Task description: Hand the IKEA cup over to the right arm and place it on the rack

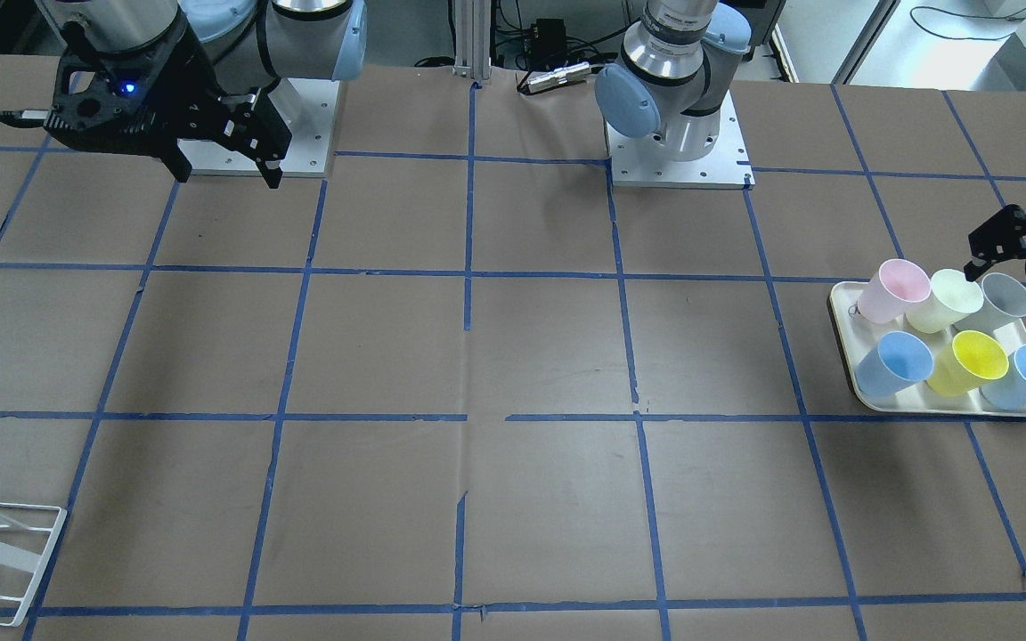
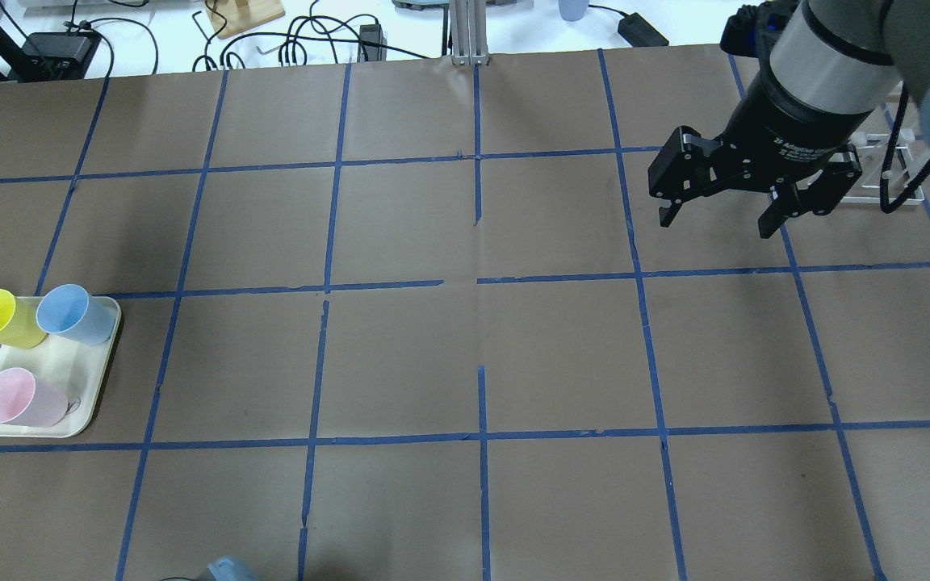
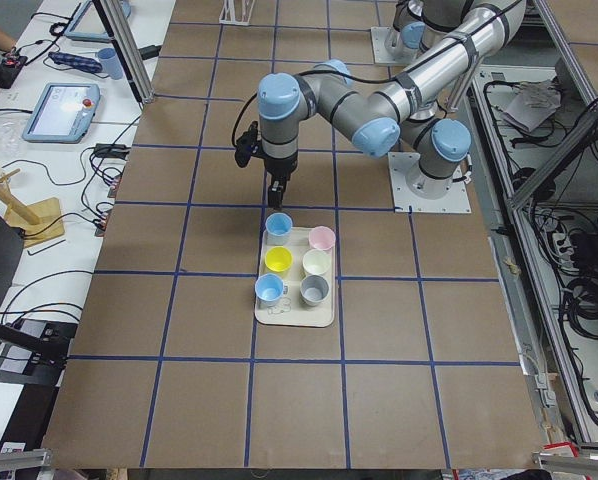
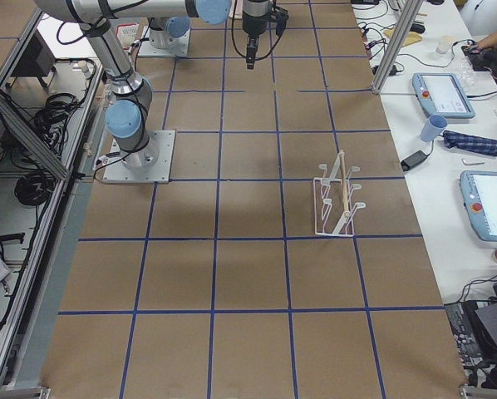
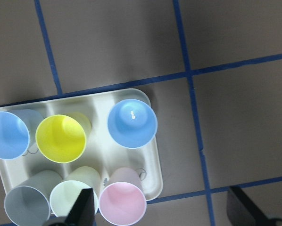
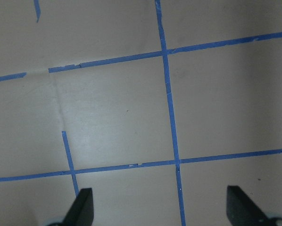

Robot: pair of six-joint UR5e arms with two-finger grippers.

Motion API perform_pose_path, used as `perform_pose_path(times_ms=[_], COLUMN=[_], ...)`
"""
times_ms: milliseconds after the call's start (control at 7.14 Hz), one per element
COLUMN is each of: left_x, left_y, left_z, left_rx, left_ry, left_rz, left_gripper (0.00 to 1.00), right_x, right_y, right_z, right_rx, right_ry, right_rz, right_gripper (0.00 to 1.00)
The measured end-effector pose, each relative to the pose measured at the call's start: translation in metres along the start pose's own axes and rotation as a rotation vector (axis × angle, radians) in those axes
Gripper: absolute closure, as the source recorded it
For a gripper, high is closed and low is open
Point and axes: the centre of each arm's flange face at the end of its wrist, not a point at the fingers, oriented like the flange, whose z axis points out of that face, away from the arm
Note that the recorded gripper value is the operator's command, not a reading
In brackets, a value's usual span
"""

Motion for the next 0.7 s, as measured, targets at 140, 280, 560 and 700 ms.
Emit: perform_pose_path(times_ms=[140, 280, 560, 700], left_x=[-0.028, -0.057, -0.103, -0.105], left_y=[0.01, 0.026, 0.058, 0.066], left_z=[0.016, 0.036, 0.074, 0.086], left_rx=[0.006, 0.018, 0.037, 0.024], left_ry=[-0.004, 0.015, 0.07, 0.106], left_rz=[0.01, -0.006, -0.057, -0.099], left_gripper=[0.0, 0.0, 0.0, 0.0], right_x=[-0.002, -0.009, -0.03, -0.041], right_y=[0.004, 0.004, 0.003, 0.003], right_z=[-0.003, -0.002, -0.002, -0.003], right_rx=[0.004, -0.005, -0.032, -0.049], right_ry=[-0.019, -0.088, -0.309, -0.429], right_rz=[-0.006, -0.009, -0.01, -0.007], right_gripper=[0.0, 0.0, 0.0, 0.0])
